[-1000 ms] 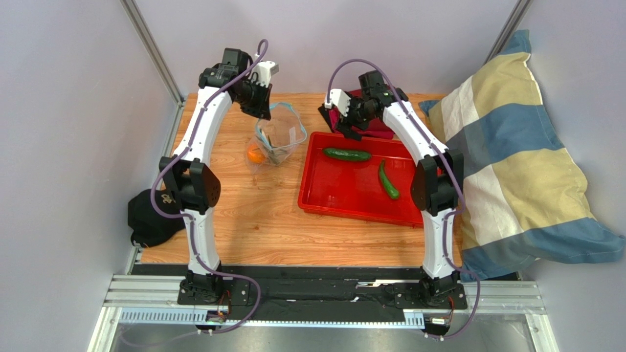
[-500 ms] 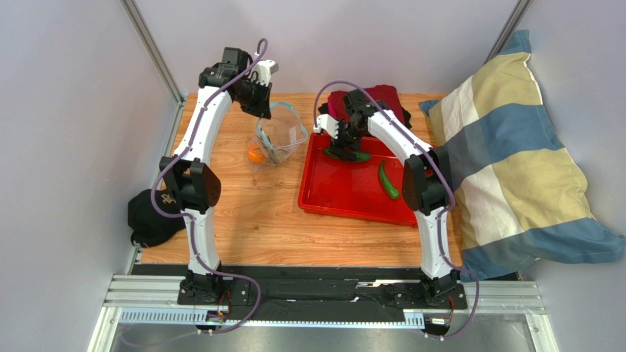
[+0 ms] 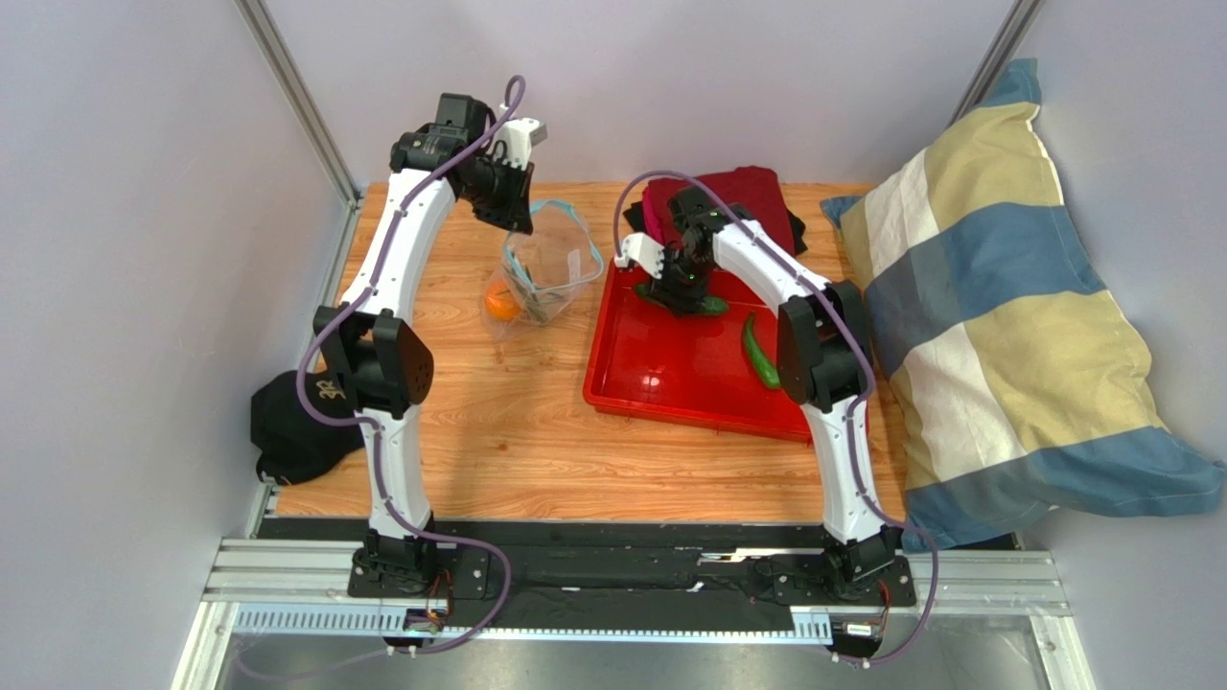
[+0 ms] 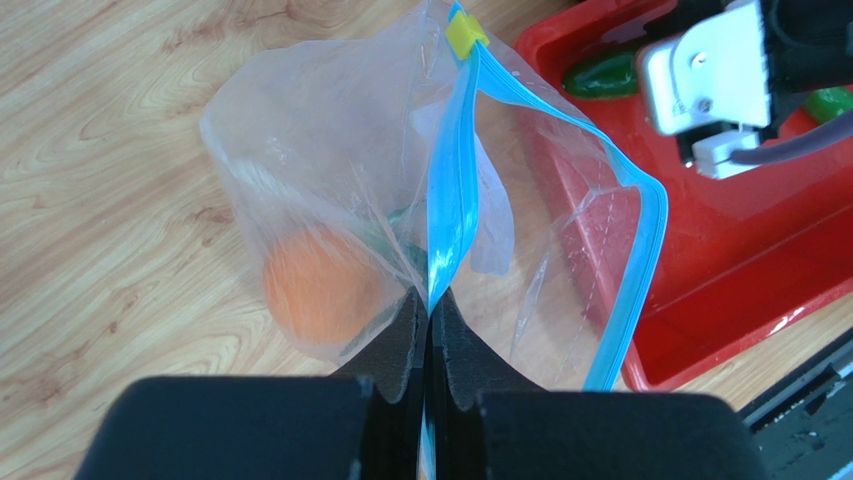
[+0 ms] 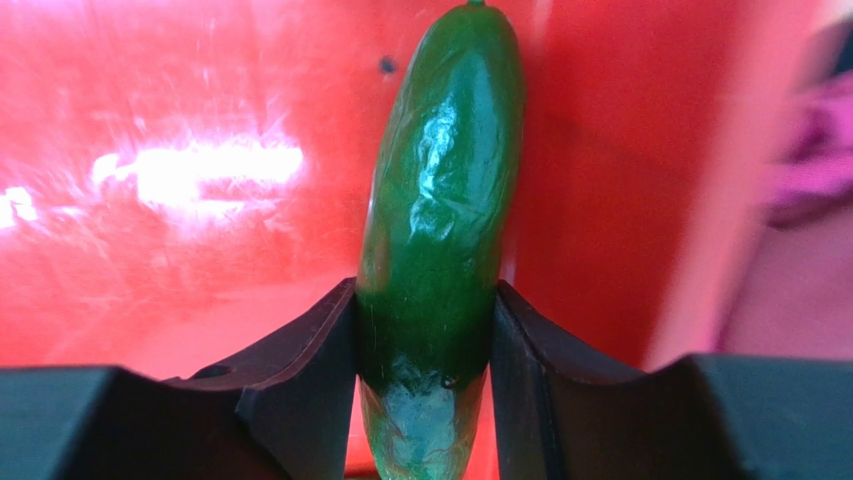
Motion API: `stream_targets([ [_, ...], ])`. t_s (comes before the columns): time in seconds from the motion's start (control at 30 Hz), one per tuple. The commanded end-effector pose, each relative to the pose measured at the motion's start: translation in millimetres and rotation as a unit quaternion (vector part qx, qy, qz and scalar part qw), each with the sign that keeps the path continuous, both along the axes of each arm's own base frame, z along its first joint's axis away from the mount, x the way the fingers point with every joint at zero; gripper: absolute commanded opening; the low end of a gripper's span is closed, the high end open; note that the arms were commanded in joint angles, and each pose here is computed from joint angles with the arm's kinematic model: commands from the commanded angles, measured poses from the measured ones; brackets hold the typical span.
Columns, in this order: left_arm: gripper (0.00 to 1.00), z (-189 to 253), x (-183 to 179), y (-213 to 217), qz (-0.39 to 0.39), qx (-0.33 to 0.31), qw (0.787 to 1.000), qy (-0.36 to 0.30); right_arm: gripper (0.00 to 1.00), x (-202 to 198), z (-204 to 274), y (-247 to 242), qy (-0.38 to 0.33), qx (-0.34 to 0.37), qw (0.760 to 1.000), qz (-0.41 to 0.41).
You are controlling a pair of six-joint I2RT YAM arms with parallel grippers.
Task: Place the food in the zip-top bag and seal the zipper
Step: Pick up the fake vegetable from the bin, then place the fake vegetable in the zipper food storage bag.
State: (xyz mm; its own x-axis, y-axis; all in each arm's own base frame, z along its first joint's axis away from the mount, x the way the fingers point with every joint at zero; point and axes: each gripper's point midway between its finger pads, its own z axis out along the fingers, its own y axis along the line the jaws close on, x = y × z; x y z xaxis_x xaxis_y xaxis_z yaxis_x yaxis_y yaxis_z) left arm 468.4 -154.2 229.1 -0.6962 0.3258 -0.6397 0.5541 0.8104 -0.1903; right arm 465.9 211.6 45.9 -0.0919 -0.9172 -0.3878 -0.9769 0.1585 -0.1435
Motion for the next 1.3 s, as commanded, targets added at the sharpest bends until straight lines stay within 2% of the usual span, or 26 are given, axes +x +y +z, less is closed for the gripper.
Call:
stream_targets([
  [0.0, 0.00, 12.6, 4.6, -5.2, -0.002, -0.022, 1.000, -0.013, 0.00, 26.5, 144.1, 33.4, -0.103, 0.147, 0.982, -0.055],
  [0.13, 0.00, 13.7, 6.9, -6.9, -0.003, -0.028, 1.000, -0.014, 0.00, 20.3, 228.8, 60.8, -0.103, 0.276, 0.951, -0.095],
  [0.2, 0.00, 15.0, 7.2, -7.5, -0.004, -0.031, 0.999, -0.014, 0.00, 12.2, 253.8, 74.9, -0.084, 0.327, 0.935, -0.104],
  [0.27, 0.00, 13.5, 8.3, -7.6, -0.004, -0.031, 0.999, -0.014, 0.00, 4.2, 268.2, 86.9, -0.078, 0.349, 0.929, -0.094],
  [0.4, 0.00, 12.6, 9.8, -7.8, -0.003, -0.031, 0.999, -0.014, 0.00, -16.6, 263.2, 112.9, -0.078, 0.335, 0.938, -0.034],
  [0.5, 0.00, 11.9, 10.8, -6.6, -0.003, -0.037, 0.999, -0.012, 0.00, -7.8, 263.3, 119.4, -0.096, 0.346, 0.933, -0.024],
  [0.6, 0.00, 15.7, 7.8, -11.6, -0.030, -0.052, 0.998, -0.016, 0.00, -5.5, 259.7, 127.7, -0.107, 0.352, 0.930, 0.020],
  [0.77, 0.00, 15.2, 9.1, -12.7, -0.036, -0.052, 0.998, -0.015, 0.05, -2.5, 250.8, 140.2, -0.131, 0.347, 0.924, 0.089],
  [0.87, 0.00, 11.9, 14.6, -11.2, -0.026, -0.055, 0.998, -0.014, 0.00, 2.4, 242.5, 135.2, -0.114, 0.323, 0.939, 0.043],
  [0.97, 0.00, 13.1, 20.9, -12.2, -0.019, -0.067, 0.997, -0.018, 0.00, 4.1, 245.6, 122.1, -0.103, 0.315, 0.943, 0.015],
  [1.03, 0.00, 13.7, 21.7, -16.0, -0.031, -0.075, 0.996, -0.023, 0.00, 7.1, 256.8, 105.2, -0.086, 0.328, 0.940, -0.040],
  [1.07, 0.00, 15.7, 22.1, -20.3, -0.043, -0.085, 0.995, -0.028, 0.00, 9.5, 266.2, 100.7, -0.083, 0.343, 0.934, -0.058],
  [1.13, 0.00, 18.2, 20.9, -25.1, -0.071, -0.092, 0.992, -0.040, 0.01, 7.7, 291.8, 88.8, -0.039, 0.396, 0.909, -0.125],
  [1.2, 0.00, 23.1, 17.7, -34.3, -0.107, -0.111, 0.987, -0.051, 0.01, 10.3, 315.8, 87.7, -0.015, 0.449, 0.881, -0.150],
  [1.23, 0.00, 22.3, 17.0, -37.9, -0.118, -0.118, 0.985, -0.050, 0.00, 9.6, 326.8, 81.1, 0.031, 0.481, 0.854, -0.196],
  [1.27, 0.00, 22.6, 15.1, -42.1, -0.130, -0.129, 0.982, -0.048, 0.00, 16.0, 331.5, 83.4, 0.044, 0.508, 0.838, -0.196],
])
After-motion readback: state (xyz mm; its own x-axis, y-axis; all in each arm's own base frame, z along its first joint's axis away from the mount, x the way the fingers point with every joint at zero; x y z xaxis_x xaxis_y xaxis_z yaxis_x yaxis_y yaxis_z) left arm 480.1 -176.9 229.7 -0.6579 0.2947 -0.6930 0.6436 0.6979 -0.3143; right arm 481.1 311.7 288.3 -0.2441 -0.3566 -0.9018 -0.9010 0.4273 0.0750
